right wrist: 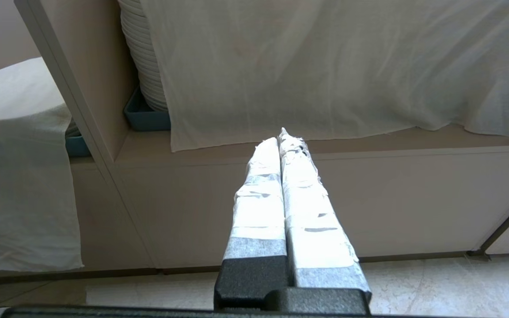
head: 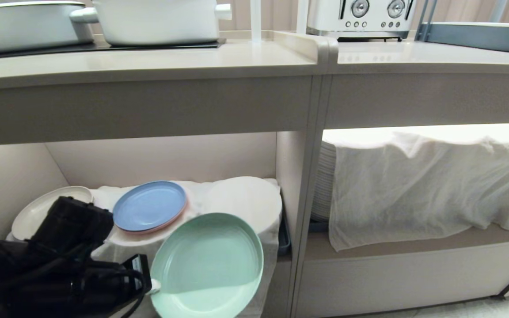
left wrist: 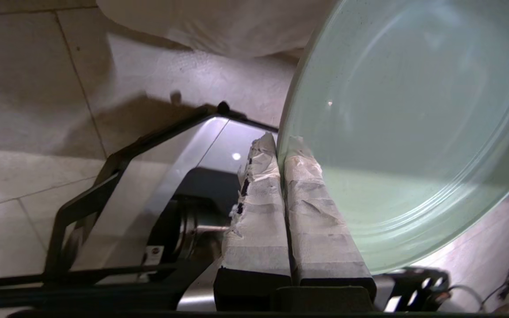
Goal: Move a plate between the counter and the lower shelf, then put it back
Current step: Put the plate in the cupboard
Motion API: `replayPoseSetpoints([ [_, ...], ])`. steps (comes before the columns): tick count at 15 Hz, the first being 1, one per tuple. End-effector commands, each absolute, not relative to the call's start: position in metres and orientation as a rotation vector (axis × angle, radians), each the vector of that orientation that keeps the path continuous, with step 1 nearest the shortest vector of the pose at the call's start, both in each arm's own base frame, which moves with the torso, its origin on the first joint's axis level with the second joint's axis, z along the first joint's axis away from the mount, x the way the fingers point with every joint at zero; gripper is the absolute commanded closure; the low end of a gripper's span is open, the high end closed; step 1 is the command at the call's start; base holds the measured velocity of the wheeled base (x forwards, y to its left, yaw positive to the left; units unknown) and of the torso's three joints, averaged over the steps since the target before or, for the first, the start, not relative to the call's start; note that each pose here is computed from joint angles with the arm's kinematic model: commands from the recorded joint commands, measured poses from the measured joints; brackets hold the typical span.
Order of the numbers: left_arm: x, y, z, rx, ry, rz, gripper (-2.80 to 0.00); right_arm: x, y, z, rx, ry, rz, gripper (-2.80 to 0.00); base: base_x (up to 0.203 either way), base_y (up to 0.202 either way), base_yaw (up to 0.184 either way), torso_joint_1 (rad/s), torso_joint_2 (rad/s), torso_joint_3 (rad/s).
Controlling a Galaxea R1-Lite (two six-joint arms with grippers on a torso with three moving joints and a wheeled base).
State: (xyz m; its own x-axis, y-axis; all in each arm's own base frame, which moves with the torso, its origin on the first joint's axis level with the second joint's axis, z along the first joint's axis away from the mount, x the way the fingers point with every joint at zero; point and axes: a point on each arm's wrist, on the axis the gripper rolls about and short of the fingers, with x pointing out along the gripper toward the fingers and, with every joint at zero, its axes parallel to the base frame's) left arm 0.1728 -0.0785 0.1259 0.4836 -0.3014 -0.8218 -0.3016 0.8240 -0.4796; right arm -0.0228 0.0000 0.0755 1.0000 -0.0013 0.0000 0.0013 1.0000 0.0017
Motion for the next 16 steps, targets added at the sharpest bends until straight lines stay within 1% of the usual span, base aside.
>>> replayPoseSetpoints([
  [1, 0.195, -0.082, 0.117, -0.677, 1.115, 0.064, 0.0, -0.023, 0.0, 0.075, 0.002, 0.0, -0.002, 0.0, 0.0, 0.0, 0.0, 0.0, 0.0, 0.0],
  [7, 0.228, -0.095, 0.115, -0.803, 1.128, 0.134, 0.0, -0.023, 0.0, 0.075, 0.002, 0.0, -0.002, 0.0, 0.0, 0.0, 0.0, 0.0, 0.0, 0.0],
  [12, 0.254, -0.107, 0.102, -0.894, 1.15, 0.231, 0.0, -0.023, 0.0, 0.075, 0.002, 0.0, -0.002, 0.0, 0.0, 0.0, 0.0, 0.0, 0.0, 0.0],
  [16, 0.267, -0.117, 0.093, -0.901, 1.162, 0.26, 0.0, -0.023, 0.0, 0.075, 0.002, 0.0, -0.002, 0.0, 0.0, 0.0, 0.0, 0.0, 0.0, 0.0],
])
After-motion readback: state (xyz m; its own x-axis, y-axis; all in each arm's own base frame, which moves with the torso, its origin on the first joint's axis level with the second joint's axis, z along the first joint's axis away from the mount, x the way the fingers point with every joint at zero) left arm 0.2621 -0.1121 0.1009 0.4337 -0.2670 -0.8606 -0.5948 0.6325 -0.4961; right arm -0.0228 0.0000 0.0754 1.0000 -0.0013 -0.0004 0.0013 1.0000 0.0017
